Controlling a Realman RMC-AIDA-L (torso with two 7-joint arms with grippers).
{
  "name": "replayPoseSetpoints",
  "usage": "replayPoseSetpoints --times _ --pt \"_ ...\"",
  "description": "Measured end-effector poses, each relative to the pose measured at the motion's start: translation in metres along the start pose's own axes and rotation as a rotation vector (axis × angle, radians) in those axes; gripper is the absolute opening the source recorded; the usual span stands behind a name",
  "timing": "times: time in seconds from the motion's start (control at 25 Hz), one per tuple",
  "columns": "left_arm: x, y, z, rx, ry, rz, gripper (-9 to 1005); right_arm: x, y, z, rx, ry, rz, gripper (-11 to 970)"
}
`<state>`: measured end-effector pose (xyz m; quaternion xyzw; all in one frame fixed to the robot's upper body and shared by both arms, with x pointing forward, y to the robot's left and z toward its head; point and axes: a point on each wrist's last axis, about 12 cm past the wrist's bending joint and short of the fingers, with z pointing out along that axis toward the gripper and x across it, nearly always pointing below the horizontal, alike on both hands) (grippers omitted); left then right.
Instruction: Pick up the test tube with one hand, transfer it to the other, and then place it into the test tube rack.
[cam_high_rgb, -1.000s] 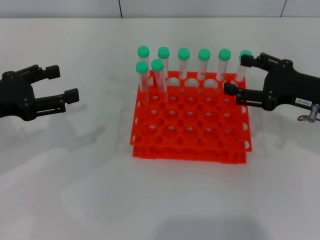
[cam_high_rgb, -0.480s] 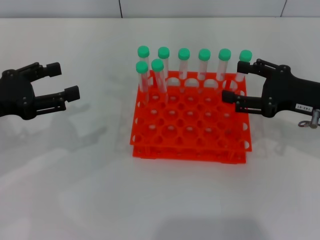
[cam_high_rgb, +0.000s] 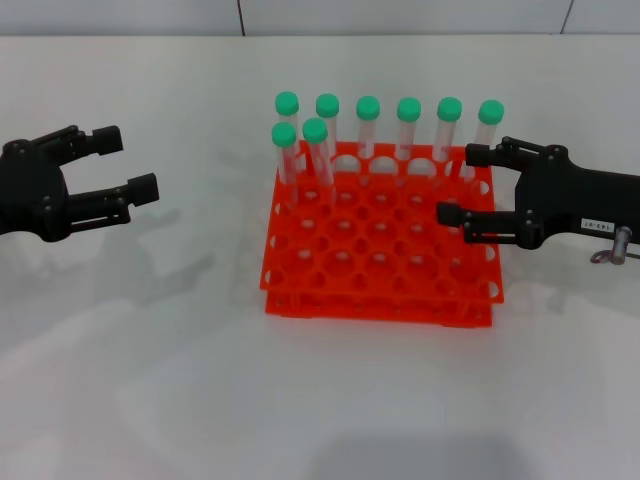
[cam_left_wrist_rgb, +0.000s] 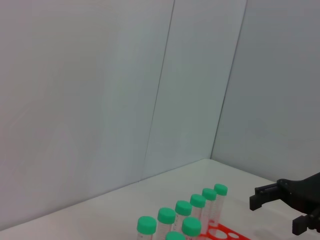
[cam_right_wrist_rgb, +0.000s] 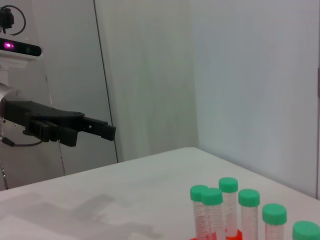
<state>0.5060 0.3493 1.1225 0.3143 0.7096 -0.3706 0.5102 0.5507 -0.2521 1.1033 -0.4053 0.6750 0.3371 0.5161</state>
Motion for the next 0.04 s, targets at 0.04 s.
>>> replayPoseSetpoints --times 0.04 --pt "0.0001 -0.0001 0.0001 0.0 0.0 0.0 872 0.0 0.0003 0.0 0.001 -0.002 0.0 872"
